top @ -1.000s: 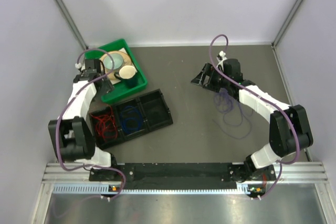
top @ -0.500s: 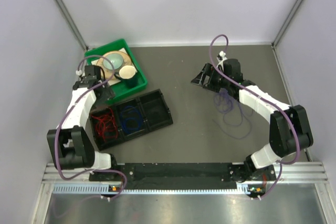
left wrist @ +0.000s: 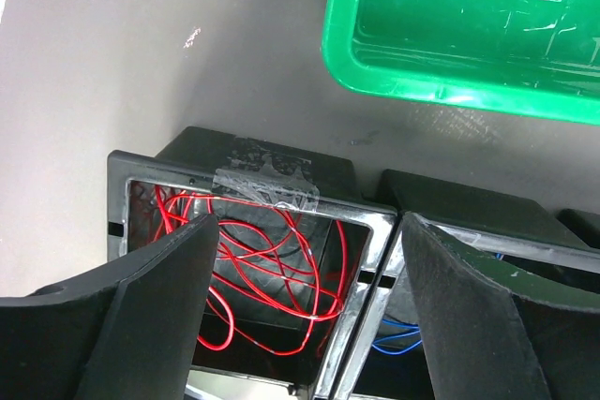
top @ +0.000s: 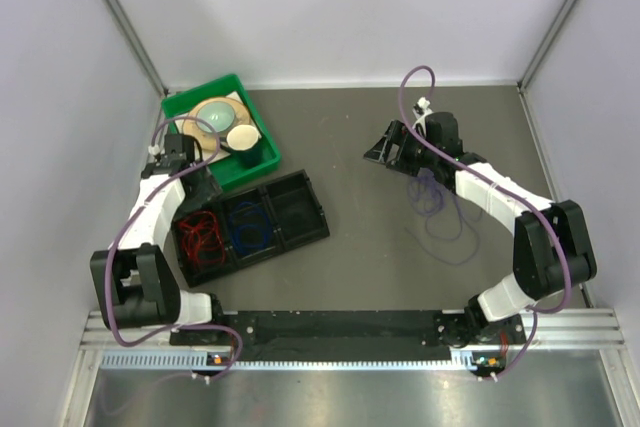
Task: Untangle the cables
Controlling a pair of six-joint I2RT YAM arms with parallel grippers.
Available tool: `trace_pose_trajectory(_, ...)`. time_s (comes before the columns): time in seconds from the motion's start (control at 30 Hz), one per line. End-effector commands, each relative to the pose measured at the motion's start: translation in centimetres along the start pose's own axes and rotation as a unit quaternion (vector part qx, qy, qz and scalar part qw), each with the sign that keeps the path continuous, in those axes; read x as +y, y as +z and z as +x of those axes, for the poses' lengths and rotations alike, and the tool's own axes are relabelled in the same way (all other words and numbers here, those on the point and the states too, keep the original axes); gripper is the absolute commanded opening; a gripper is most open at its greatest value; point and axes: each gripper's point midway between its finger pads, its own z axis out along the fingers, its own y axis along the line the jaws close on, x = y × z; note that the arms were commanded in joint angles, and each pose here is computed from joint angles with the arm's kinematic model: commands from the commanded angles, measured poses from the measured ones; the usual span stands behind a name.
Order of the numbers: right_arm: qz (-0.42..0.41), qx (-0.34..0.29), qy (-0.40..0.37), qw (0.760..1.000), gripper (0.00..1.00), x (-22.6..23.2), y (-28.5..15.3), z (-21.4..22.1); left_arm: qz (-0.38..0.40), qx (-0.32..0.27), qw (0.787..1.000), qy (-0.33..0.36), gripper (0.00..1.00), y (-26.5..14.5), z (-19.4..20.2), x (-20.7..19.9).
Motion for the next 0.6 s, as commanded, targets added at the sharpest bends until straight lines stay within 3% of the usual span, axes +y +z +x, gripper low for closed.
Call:
trace_pose_trajectory(0.0,-0.027,-0.024,-0.018,0.999,0.85,2.1,-0.8,-1.1,0.000,0.012,1.000,-0.006,0.84,0.1,1.1,0.4)
trace_pose_trajectory(0.3,-0.025,-0.025,-0.019,0.999,0.85,2.1,-1.0,-1.2,0.009,0.025,1.000,-0.008,0.84,-0.5,3.1,0.9)
trace_pose_trajectory(0.57,-0.028,-0.029,-0.021,0.999,0.85,2.4,-1.2,-1.4,-0.001,0.061,0.998,-0.001,0.84,1.4,4.4,0.8)
